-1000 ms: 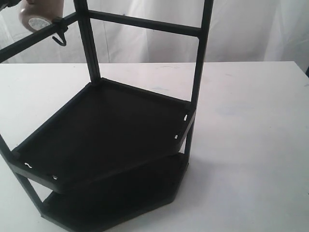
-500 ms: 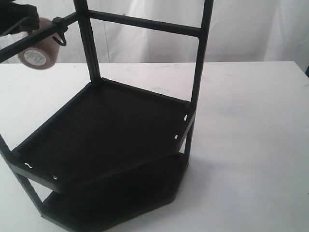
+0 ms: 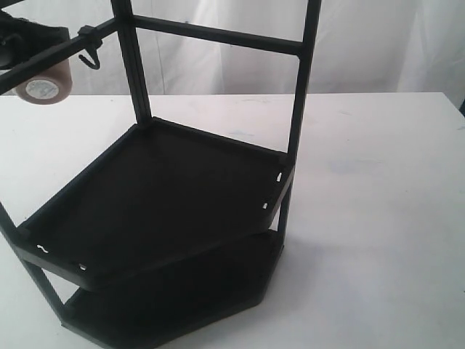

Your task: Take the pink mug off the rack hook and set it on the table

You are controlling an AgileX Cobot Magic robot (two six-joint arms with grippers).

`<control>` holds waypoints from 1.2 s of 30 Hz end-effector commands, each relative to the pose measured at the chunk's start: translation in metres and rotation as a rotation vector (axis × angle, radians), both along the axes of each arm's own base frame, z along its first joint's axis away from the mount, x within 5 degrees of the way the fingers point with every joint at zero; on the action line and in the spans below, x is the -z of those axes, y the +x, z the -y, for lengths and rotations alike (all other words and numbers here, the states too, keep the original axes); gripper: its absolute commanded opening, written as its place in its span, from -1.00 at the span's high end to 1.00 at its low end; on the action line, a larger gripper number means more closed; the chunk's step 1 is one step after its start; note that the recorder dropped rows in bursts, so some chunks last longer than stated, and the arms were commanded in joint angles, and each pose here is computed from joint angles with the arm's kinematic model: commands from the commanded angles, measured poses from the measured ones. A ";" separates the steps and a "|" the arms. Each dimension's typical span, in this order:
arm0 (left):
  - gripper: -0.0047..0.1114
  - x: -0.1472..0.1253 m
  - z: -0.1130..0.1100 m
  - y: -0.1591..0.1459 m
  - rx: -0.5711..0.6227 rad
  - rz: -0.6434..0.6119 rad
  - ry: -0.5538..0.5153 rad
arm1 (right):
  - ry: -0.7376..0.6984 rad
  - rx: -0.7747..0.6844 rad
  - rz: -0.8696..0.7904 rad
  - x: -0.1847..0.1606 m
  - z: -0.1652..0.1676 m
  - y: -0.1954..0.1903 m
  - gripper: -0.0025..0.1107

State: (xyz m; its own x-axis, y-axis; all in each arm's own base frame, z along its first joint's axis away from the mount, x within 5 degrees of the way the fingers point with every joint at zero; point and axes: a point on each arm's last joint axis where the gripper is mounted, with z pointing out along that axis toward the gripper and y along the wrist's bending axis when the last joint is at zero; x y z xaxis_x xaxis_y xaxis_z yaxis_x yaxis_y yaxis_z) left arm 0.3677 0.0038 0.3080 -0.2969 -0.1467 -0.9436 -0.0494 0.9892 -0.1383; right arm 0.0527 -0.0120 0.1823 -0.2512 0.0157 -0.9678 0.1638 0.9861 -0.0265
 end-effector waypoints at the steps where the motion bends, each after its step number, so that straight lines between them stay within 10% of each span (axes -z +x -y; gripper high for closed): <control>1: 0.92 0.011 0.012 -0.013 0.131 0.297 0.042 | 0.002 -0.001 0.006 -0.001 0.000 0.000 0.96; 9: 0.92 0.050 0.004 -0.026 0.116 0.279 0.005 | 0.002 -0.001 0.006 -0.001 0.000 0.000 0.96; 13: 0.92 0.074 0.018 -0.019 0.294 0.302 0.063 | 0.002 -0.001 0.006 -0.001 0.000 0.000 0.96; 29: 0.92 0.152 0.012 0.005 0.213 0.249 -0.074 | 0.002 -0.001 0.006 -0.001 0.000 0.000 0.96; 36: 0.92 0.162 0.028 0.020 0.431 0.246 0.033 | 0.002 -0.001 0.006 -0.001 0.000 0.000 0.96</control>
State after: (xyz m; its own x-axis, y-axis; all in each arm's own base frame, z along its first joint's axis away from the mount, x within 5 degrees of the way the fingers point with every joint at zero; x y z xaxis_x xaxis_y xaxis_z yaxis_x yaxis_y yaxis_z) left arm 0.3822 -0.0191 0.1390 -0.1502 -0.0725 -0.9860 0.3151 0.9418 -0.1172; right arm 0.0527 -0.0120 0.1823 -0.2512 0.0157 -0.9678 0.1638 0.9861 -0.0265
